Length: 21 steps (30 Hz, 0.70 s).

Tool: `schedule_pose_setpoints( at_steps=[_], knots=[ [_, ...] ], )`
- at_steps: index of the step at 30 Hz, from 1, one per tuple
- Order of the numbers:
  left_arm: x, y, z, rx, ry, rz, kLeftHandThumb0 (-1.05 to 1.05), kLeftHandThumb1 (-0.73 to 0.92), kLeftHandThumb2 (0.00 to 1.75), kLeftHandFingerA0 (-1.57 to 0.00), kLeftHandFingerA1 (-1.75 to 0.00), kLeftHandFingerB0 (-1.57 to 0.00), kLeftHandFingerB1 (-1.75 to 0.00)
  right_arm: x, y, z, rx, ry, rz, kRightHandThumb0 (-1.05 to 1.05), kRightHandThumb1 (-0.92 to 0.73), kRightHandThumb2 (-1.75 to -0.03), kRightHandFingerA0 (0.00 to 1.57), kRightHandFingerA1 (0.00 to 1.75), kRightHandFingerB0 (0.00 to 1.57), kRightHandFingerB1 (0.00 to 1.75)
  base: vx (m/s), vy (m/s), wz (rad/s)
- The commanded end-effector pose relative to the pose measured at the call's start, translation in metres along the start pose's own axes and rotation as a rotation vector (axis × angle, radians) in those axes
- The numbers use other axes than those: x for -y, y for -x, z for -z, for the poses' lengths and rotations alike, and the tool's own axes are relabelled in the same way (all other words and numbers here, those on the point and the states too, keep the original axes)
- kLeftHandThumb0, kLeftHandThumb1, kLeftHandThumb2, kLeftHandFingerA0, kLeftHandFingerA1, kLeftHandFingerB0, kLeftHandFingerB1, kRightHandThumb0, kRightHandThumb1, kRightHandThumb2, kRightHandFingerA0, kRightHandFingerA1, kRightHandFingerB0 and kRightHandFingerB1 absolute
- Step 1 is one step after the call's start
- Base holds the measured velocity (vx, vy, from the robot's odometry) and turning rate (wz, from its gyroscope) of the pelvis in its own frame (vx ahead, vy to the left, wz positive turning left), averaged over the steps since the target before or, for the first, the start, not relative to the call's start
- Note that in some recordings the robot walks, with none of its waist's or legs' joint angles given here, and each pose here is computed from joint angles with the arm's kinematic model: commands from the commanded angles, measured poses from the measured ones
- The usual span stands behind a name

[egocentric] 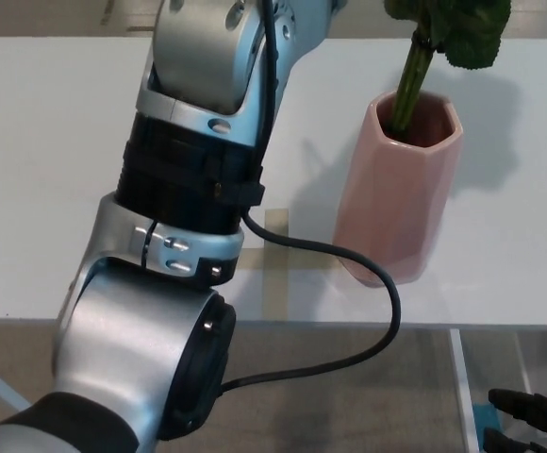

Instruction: Use the left hand to pick up the rose and then lift and insert it into the pink vase.

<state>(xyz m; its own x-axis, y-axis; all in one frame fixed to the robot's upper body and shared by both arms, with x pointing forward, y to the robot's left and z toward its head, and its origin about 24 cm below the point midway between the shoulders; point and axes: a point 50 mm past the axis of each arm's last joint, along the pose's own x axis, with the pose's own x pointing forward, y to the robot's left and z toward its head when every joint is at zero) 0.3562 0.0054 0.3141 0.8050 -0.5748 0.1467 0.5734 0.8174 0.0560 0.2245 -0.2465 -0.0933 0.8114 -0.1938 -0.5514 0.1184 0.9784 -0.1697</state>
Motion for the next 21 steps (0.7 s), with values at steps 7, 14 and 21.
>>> schedule_pose_setpoints(
  at_steps=[7,14,21],
  knots=[
    [0.008,-0.003,-0.003,0.033,-0.034,0.002,-0.18,0.80,0.65,-0.93,-1.51,-0.78,-0.93,0.001,0.000,0.000,-0.002,0.011,-0.012,-0.20,-0.61,-0.57,0.65,0.52,0.56,0.49,0.00,0.000,0.00],
    [0.014,-0.001,0.005,0.022,-0.080,-0.002,-0.18,0.80,0.64,-0.89,-1.49,-0.78,-0.86,0.001,0.000,-0.001,0.002,-0.004,-0.014,-0.20,-0.61,-0.57,0.64,0.52,0.56,0.49,0.00,0.000,0.00],
    [0.015,0.001,0.018,-0.027,-0.101,-0.003,-0.20,0.78,0.63,-1.13,-1.07,-0.81,-0.51,0.001,0.000,-0.003,0.008,0.002,-0.015,-0.19,-0.61,-0.57,0.65,0.53,0.56,0.49,0.00,0.000,0.00]
  ],
)
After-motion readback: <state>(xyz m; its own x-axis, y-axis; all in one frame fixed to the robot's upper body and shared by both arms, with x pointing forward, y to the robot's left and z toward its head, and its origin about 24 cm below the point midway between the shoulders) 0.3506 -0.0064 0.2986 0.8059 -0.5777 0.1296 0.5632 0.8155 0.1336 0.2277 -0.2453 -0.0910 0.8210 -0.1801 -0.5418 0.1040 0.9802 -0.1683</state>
